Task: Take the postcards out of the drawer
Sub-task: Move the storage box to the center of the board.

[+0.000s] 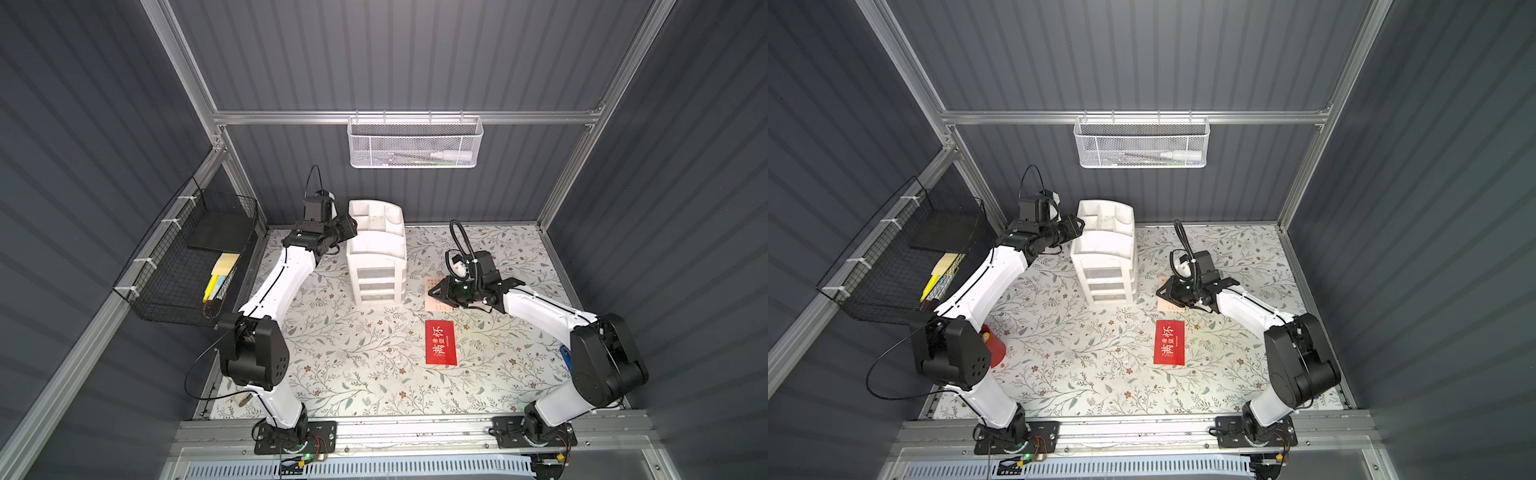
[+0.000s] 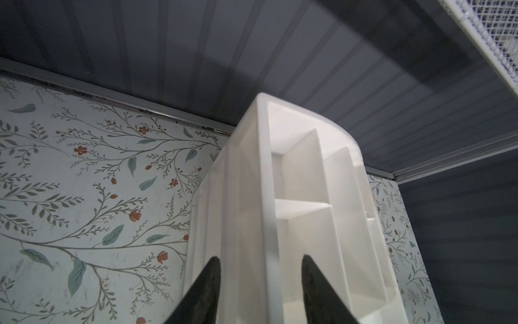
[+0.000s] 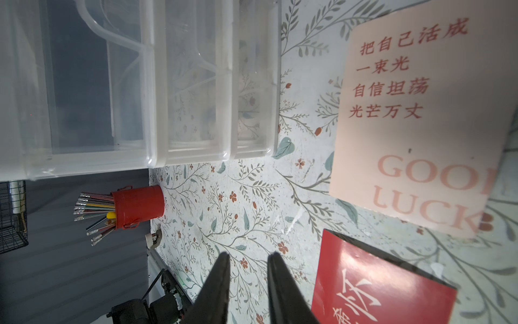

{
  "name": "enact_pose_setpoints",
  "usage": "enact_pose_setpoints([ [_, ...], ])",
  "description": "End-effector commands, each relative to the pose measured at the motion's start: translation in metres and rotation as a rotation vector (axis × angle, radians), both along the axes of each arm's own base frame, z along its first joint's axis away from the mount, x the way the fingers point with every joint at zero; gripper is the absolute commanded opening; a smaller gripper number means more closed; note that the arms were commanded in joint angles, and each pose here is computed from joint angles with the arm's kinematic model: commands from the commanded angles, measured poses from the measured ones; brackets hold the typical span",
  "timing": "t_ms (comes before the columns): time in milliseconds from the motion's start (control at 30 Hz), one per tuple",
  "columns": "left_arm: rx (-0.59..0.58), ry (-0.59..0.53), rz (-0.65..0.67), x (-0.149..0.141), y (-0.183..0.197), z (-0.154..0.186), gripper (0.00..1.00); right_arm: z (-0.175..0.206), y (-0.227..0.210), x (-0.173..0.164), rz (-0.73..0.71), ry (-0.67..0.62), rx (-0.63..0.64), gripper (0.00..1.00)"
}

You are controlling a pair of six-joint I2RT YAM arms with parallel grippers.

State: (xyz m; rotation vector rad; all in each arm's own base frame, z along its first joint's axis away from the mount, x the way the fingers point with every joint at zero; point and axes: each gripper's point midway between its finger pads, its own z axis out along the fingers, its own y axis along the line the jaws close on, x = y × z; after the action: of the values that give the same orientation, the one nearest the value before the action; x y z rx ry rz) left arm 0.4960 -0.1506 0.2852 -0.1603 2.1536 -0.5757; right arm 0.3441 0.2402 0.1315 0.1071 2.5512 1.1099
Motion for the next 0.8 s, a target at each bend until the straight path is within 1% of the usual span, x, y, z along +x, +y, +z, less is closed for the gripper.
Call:
enact_pose_setpoints([
  [0, 0.039, -0.016, -0.044, -0.001, -0.004, 0.014, 0.52, 0.006, 0.002, 0.005, 0.002, -0.018, 0.015, 0.28],
  [200, 0.093, -0.06, -0.034, -0.011, 0.006, 0.038, 0.64, 0.009, -0.001, 0.008, -0.004, -0.031, 0.01, 0.29],
  [367, 0.165, -0.143, -0.054, -0.033, 0.015, 0.077, 0.7, 0.02, -0.021, 0.012, -0.045, -0.079, -0.047, 0.36],
  [500, 0.24, -0.234, 0.002, -0.053, 0.036, 0.116, 0.79, 0.036, -0.039, 0.013, -0.071, -0.124, -0.087, 0.43],
  [567, 0.282, -0.262, 0.034, -0.063, 0.047, 0.128, 0.82, 0.044, -0.051, 0.013, -0.095, -0.141, -0.112, 0.46],
  [600, 0.303, -0.268, 0.044, -0.068, 0.051, 0.132, 0.84, 0.049, -0.059, 0.014, -0.114, -0.159, -0.125, 0.49],
  [700, 0.353, -0.266, 0.075, -0.08, 0.063, 0.135, 0.86, 0.064, -0.086, 0.017, -0.182, -0.205, -0.142, 0.64],
  [767, 0.37, -0.265, 0.099, -0.087, 0.07, 0.132, 0.89, 0.075, -0.108, 0.019, -0.231, -0.238, -0.141, 0.71],
])
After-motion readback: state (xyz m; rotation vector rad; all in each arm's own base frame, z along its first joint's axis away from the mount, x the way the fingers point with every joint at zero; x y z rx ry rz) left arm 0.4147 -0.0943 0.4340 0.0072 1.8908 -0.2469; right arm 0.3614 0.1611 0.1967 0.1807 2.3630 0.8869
